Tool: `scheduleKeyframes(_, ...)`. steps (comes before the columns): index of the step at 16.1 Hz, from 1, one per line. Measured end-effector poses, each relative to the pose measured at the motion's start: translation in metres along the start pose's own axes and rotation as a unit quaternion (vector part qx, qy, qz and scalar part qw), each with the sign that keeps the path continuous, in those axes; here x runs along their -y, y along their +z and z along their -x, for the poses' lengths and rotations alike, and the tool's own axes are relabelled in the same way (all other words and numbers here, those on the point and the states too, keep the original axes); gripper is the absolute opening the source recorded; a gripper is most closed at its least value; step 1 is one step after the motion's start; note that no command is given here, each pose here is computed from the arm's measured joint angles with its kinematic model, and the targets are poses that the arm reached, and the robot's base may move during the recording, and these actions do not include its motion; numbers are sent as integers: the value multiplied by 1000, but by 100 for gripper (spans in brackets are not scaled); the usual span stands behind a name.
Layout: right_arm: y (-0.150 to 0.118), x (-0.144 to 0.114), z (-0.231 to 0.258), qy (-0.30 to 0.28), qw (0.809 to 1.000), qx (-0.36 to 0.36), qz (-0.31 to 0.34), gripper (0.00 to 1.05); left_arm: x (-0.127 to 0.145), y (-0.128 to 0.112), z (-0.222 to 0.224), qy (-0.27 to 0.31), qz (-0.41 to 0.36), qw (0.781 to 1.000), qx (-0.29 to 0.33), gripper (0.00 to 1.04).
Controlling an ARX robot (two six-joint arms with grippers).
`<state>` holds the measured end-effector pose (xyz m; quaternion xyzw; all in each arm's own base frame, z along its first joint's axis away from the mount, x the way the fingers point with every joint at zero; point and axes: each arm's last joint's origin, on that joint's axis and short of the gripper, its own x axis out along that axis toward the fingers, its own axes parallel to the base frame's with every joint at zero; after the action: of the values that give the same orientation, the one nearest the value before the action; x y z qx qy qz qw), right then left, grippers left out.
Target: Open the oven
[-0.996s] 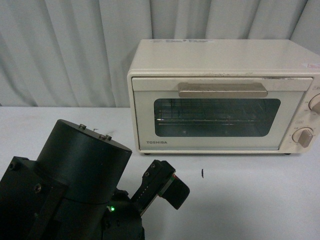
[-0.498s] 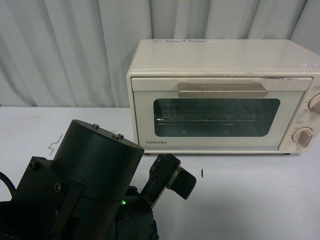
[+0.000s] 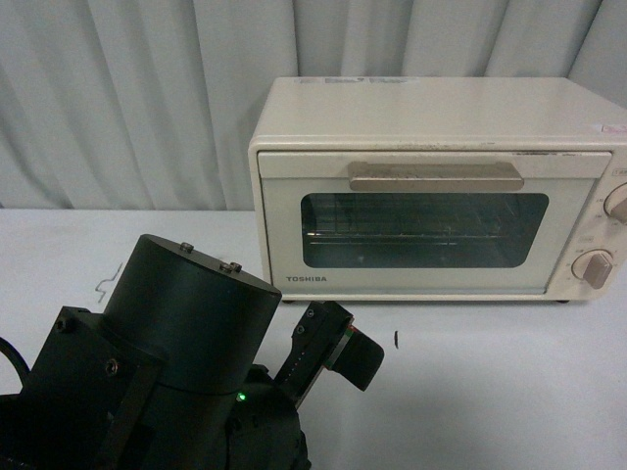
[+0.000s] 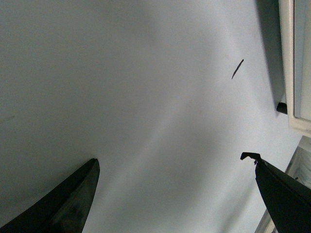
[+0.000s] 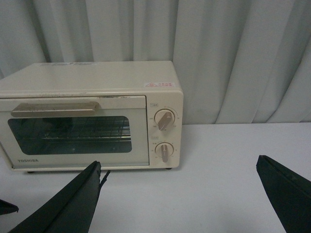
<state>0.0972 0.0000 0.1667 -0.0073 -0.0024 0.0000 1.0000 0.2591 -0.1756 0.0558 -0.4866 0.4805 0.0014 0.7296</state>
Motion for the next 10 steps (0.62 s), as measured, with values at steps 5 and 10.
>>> scheduleKeyframes(5,0,0,0,0,1000,0,0,98,0,0,0,0,0,1000,0,98)
scheduleKeyframes(10,0,0,0,0,1000,0,0,98,0,0,0,0,0,1000,0,98)
